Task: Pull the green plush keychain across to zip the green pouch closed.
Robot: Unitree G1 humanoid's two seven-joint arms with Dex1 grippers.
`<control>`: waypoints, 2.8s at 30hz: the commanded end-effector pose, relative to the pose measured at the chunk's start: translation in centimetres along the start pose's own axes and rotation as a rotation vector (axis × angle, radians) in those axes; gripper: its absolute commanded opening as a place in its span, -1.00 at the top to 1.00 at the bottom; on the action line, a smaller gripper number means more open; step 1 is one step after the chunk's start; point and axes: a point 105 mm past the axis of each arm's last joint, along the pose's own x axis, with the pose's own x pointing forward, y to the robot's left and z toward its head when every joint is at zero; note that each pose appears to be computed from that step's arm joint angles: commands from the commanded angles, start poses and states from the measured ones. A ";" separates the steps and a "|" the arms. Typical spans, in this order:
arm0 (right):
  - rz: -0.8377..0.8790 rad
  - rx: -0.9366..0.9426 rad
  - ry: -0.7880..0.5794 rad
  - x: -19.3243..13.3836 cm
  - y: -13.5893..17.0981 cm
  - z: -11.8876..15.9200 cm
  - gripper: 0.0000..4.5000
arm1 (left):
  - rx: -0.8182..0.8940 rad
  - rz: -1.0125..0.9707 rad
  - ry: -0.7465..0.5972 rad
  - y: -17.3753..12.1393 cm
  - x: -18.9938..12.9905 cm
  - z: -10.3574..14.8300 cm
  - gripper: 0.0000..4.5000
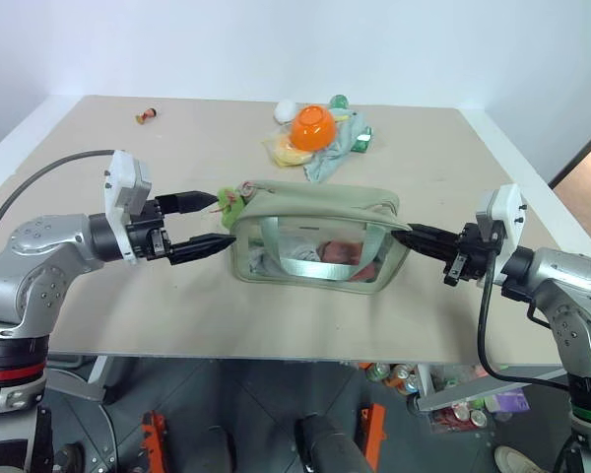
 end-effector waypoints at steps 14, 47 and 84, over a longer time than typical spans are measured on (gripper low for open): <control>0.022 -0.090 -0.014 -0.3 -0.4 1.4 0.99 | -0.287 0.390 -0.187 5.4 -0.4 0.0 -1.00; 0.003 -0.118 0.020 -0.9 -0.6 1.0 1.00 | -0.131 0.249 -0.055 7.8 4.0 -2.7 -0.72; -0.009 -0.117 0.015 -0.9 -0.6 1.1 1.00 | 0.252 -0.020 -0.156 4.1 10.0 6.2 0.98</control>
